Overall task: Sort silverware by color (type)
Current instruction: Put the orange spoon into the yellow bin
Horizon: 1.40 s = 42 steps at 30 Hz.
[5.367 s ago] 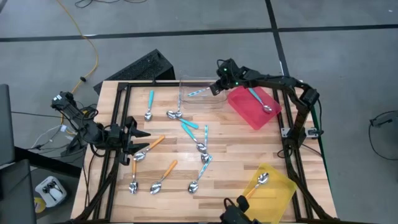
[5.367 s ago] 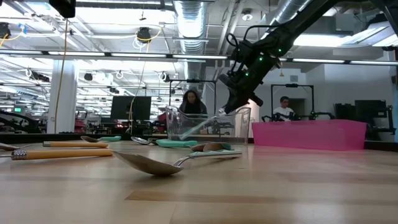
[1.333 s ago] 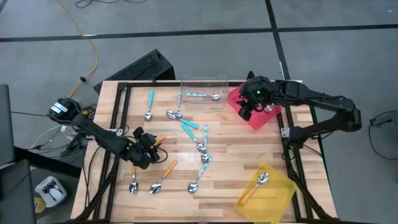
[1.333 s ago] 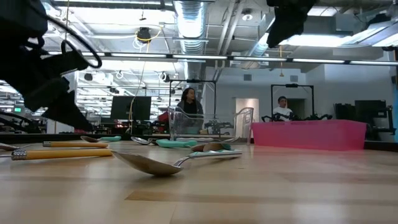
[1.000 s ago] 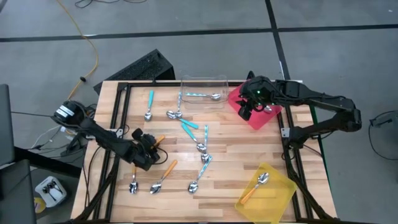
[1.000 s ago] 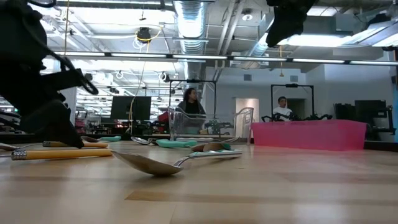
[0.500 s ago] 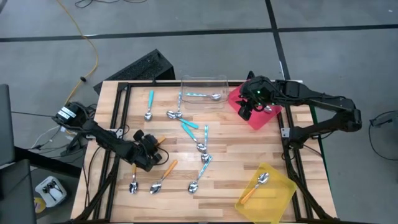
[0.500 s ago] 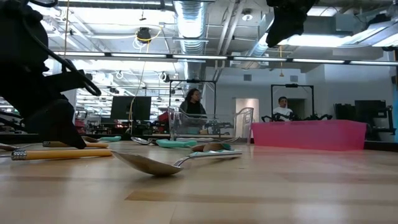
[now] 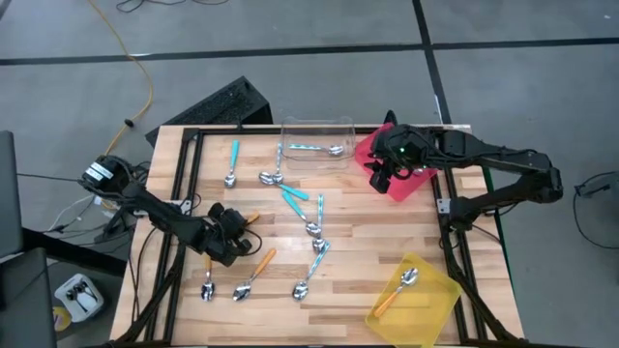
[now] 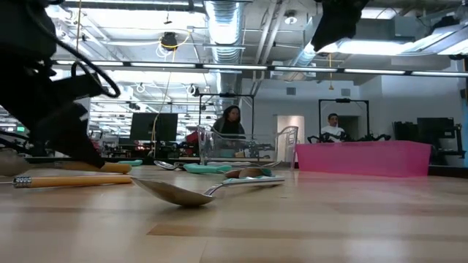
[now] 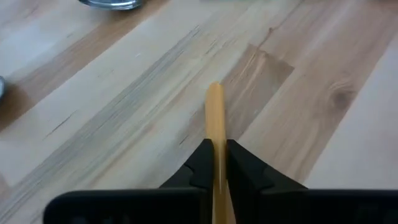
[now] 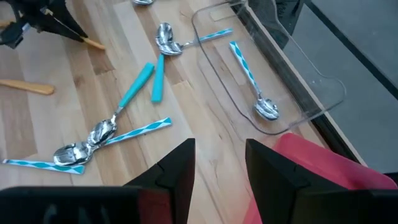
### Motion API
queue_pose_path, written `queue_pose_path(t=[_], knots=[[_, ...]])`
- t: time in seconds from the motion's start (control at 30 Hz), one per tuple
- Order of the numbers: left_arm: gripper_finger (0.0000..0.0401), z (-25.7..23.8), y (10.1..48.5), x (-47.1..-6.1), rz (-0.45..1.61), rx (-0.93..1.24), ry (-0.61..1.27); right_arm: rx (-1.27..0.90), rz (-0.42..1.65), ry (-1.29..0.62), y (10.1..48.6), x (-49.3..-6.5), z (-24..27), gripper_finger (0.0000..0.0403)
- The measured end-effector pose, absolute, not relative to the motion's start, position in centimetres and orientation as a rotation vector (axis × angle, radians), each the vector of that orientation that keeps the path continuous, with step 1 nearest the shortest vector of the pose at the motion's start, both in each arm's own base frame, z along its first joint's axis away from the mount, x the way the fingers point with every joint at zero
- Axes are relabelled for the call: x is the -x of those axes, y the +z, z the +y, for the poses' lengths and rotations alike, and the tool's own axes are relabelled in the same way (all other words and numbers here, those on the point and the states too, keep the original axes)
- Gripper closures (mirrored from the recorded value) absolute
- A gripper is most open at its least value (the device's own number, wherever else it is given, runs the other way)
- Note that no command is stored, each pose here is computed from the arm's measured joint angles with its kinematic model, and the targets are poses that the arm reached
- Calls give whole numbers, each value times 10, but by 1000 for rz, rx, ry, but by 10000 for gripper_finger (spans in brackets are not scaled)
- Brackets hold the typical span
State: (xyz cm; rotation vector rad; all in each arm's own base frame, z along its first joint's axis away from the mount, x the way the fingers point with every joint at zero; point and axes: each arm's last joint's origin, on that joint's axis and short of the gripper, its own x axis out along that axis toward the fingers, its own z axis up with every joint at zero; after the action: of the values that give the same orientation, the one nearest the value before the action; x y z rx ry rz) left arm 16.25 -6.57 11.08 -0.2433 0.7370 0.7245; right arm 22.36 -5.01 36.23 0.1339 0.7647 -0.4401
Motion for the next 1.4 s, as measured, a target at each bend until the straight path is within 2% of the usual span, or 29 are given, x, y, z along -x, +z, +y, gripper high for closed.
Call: queue_pose_path(t=[0.17, 0.33, 0.47, 0.73, 0.97, 1.1, 1.27, 1.4], knots=[[399, -64, 133, -161, 589, 246, 715, -122, 741, -408, 364, -227, -43, 239], [397, -63, 160, -156, 388, 234, 709, -77, 574, -367, 372, -240, -25, 239], [398, -65, 182, -153, 253, 212, 689, 13, 474, -302, 361, -253, -5, 239], [399, -63, 204, -146, 175, 188, 645, -2, 419, -259, 317, -261, 10, 239], [399, -61, 200, -151, 244, 181, 594, -76, 482, -272, 290, -258, 13, 239], [373, -63, 193, -159, 296, 156, 549, -85, 470, -258, 291, -258, 17, 239], [305, -70, 188, -176, 317, 86, 466, -79, 448, -237, 293, -259, 22, 239], [253, -68, 180, -189, 326, 44, 497, -79, 450, -239, 293, -258, 21, 239]])
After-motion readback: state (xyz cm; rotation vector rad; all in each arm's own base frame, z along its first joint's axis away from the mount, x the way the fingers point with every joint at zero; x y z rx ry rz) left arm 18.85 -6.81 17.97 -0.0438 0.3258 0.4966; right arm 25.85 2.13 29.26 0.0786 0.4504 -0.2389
